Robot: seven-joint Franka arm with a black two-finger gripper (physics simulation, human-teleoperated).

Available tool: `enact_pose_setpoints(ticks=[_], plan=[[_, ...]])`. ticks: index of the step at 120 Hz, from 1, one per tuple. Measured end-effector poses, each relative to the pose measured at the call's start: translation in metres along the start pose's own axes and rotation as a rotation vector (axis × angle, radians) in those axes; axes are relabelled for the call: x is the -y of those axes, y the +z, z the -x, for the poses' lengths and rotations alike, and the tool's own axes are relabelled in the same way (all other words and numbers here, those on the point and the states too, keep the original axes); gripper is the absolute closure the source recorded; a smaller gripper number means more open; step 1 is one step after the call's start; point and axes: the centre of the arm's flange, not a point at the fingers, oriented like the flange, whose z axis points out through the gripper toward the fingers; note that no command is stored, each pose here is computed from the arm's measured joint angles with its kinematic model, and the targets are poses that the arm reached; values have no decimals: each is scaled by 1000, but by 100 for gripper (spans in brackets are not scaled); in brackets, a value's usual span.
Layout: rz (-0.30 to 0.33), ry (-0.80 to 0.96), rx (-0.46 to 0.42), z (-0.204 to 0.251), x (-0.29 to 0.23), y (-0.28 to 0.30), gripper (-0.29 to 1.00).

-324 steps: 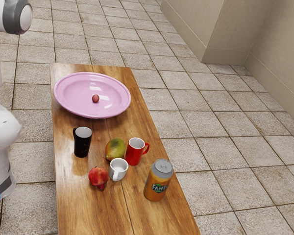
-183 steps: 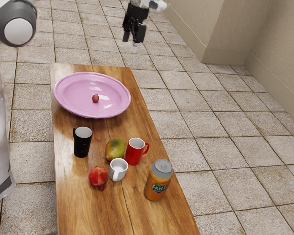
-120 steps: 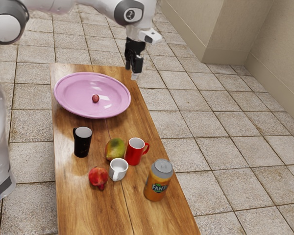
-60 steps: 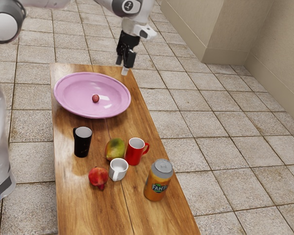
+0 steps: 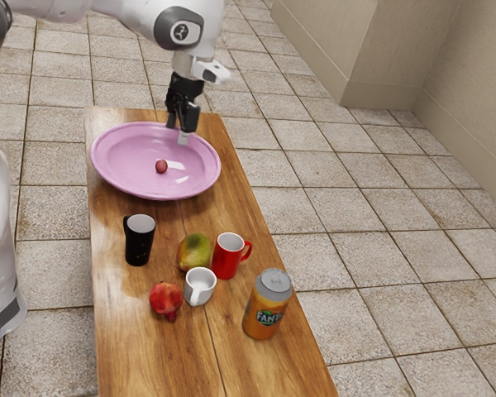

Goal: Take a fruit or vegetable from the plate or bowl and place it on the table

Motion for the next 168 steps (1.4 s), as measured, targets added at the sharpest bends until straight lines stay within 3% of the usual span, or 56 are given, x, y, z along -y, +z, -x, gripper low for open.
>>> enact_pose_setpoints(ticks=[26, 51, 80, 111, 168], plan=[[-51, 35, -77, 20, -26, -37, 2], [-121, 57, -74, 65, -69, -34, 2], [-110, 74, 7, 72, -82, 9, 2], [-99, 60, 34, 81, -81, 39, 2], [-106, 46, -2, 74, -77, 53, 2]])
